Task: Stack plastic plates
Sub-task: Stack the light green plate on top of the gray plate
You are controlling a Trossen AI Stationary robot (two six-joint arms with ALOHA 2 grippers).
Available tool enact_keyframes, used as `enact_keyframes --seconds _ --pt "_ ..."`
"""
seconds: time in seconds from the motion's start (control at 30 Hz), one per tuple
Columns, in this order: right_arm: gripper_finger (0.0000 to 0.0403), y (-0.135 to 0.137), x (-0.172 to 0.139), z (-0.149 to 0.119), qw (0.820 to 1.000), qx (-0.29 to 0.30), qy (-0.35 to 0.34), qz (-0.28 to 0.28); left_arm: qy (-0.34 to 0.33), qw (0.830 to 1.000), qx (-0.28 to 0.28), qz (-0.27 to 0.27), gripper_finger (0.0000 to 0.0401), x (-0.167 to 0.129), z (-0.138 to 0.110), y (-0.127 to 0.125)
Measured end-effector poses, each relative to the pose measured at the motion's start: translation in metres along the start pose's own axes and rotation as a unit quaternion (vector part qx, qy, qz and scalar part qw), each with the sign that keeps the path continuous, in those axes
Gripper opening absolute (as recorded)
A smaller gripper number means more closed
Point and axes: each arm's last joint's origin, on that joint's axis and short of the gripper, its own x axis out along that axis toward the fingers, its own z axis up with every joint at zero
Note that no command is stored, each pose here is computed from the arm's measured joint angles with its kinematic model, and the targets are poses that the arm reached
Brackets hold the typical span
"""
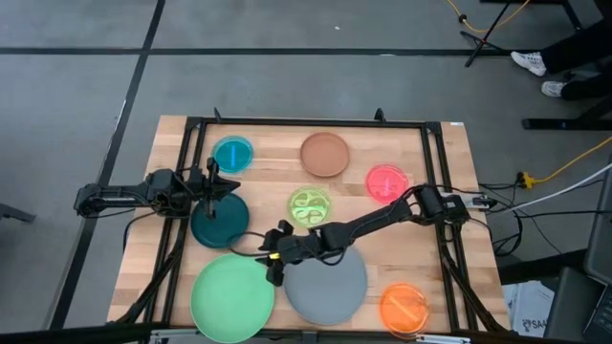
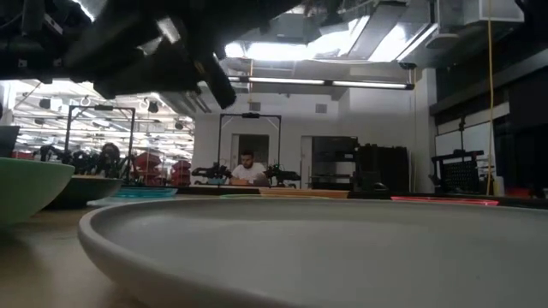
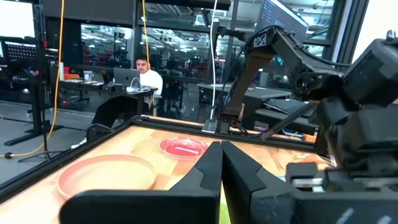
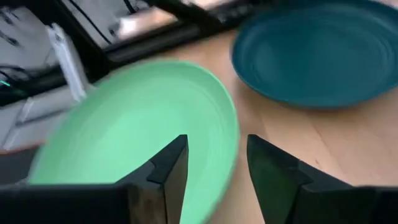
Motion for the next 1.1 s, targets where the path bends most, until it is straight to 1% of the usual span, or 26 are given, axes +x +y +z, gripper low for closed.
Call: enact_keyframes --seconds 0.3,0.37,0.5,0.9,1.1 --pt "0.0154 0.006 0.032 -0.003 1.000 -0.004 0.027 0.010 -0.003 1.000 0.000 0.000 0.0000 0.000 0.001 0.000" --pt "0.0154 0.005 0.033 -0.007 0.999 -0.010 0.050 -0.003 -0.003 1.000 -0.001 0.000 0.0000 0.000 0.001 0.000" --pt "0.0154 0.001 0.038 -0.014 0.998 -0.010 0.061 -0.021 -0.002 1.000 -0.001 0.000 0.0000 0.000 0.001 0.000" --pt "0.0154 -0.002 0.046 -0.026 0.997 0.012 0.074 -0.022 -0.001 1.000 -0.001 0.000 0.0000 0.000 0.000 0.000" --pt "0.0154 -0.005 0.056 -0.038 0.995 0.030 0.091 -0.015 -0.002 1.000 -0.001 0.000 0.0000 0.000 0.000 0.000"
